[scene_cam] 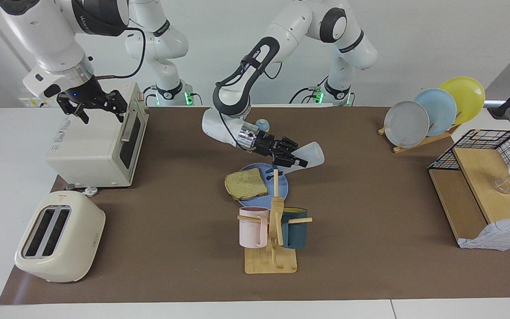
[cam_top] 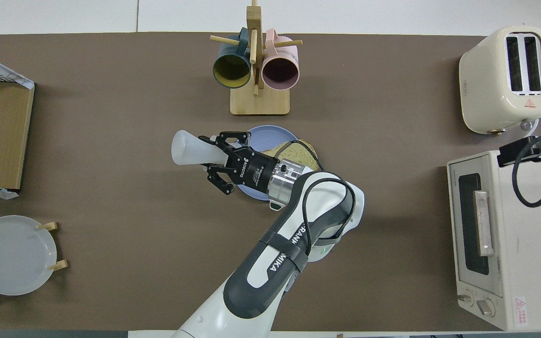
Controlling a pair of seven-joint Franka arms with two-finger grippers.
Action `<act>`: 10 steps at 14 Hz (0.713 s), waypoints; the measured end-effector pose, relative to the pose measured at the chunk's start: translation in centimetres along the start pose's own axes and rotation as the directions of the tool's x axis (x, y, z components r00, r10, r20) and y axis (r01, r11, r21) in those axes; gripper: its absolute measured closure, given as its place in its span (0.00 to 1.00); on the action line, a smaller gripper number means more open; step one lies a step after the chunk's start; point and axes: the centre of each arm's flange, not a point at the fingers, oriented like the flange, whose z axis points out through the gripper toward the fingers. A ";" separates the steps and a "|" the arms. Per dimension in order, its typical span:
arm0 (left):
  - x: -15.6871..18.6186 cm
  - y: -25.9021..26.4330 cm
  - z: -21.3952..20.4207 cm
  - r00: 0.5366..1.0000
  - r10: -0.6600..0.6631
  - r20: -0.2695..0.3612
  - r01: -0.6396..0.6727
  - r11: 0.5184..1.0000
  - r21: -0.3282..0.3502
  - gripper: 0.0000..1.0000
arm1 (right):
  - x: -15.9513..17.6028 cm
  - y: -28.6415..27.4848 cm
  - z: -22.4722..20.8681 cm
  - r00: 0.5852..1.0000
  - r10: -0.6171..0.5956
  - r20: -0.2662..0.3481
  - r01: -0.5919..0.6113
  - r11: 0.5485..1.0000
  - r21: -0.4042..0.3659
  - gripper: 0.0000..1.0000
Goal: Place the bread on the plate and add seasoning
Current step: 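Tilt the bottle spout down and squeeze seasoning onto the bread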
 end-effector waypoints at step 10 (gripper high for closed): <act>-0.2 0.4 -0.8 1.000 0.002 0.027 -0.002 1.000 0.008 0.53 | 0.0 0.0 0.0 1.000 0.000 0.000 0.000 1.000 0.000 0.00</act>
